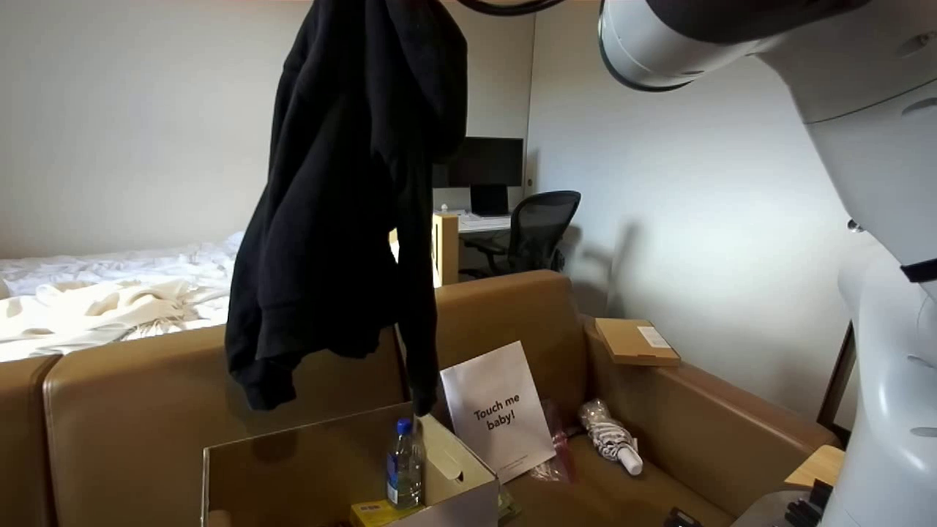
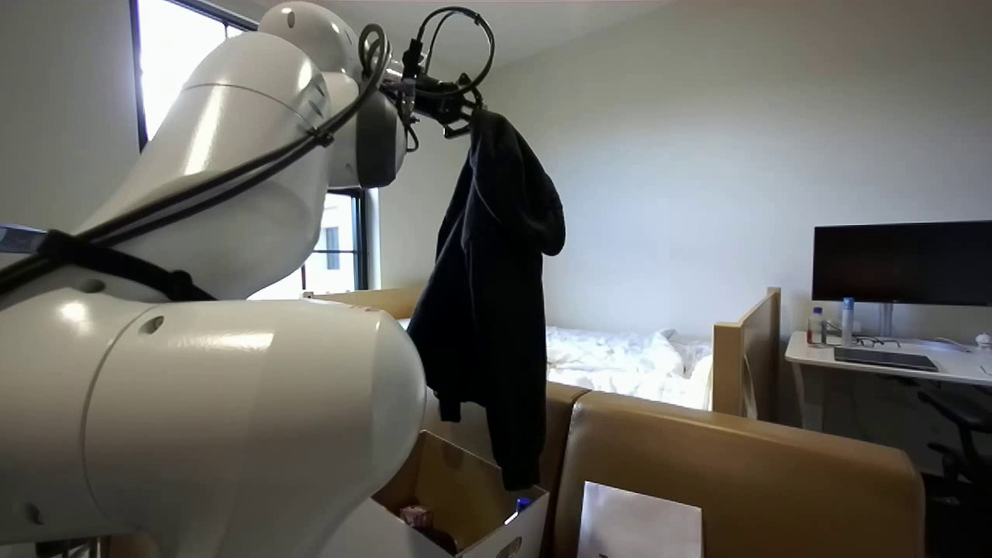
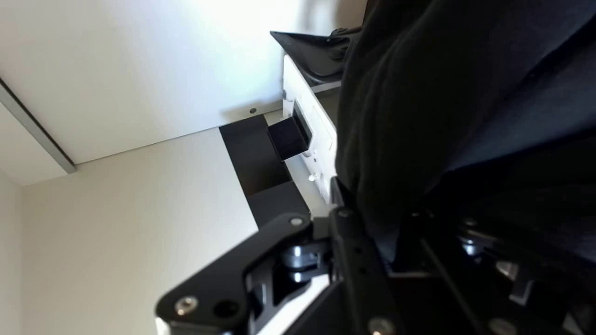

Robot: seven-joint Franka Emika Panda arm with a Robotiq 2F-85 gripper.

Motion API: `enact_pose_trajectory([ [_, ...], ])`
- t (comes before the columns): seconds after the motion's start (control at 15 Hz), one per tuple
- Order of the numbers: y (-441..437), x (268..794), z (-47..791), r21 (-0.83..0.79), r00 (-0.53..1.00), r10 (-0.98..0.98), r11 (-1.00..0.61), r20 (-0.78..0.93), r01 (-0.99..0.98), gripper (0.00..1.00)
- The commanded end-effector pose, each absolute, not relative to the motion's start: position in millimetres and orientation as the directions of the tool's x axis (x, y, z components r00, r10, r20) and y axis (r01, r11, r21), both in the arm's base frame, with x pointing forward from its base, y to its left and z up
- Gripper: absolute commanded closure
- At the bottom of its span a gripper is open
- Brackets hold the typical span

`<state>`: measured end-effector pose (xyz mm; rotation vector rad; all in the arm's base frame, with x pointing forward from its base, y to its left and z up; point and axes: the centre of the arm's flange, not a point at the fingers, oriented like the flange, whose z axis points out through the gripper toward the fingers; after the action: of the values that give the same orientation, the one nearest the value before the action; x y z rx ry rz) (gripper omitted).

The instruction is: Put the black hoodie inside the box

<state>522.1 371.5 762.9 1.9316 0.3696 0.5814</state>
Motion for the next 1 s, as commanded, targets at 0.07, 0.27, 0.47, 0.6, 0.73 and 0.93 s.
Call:
enact_pose_trajectory([
  [0.07, 399.8, 533.7, 799.2, 0.913, 0.803, 0.51, -0.396, 0.308, -0.099, 0.93],
  [0.27, 406.5, 522.8, 759.0, 0.904, 0.818, 0.517, -0.427, 0.253, -0.01, 0.93],
  [0.47, 417.4, 525.9, 732.3, 0.879, 0.814, 0.538, -0.471, 0.216, 0.078, 0.93],
  [0.6, 423.0, 527.5, 723.1, 0.863, 0.806, 0.553, -0.492, 0.209, 0.114, 0.93],
  [0.73, 428.5, 527.7, 724.0, 0.855, 0.793, 0.568, -0.504, 0.219, 0.124, 0.93],
  [0.93, 434.9, 523.0, 727.0, 0.842, 0.778, 0.586, -0.519, 0.229, 0.143, 0.93],
])
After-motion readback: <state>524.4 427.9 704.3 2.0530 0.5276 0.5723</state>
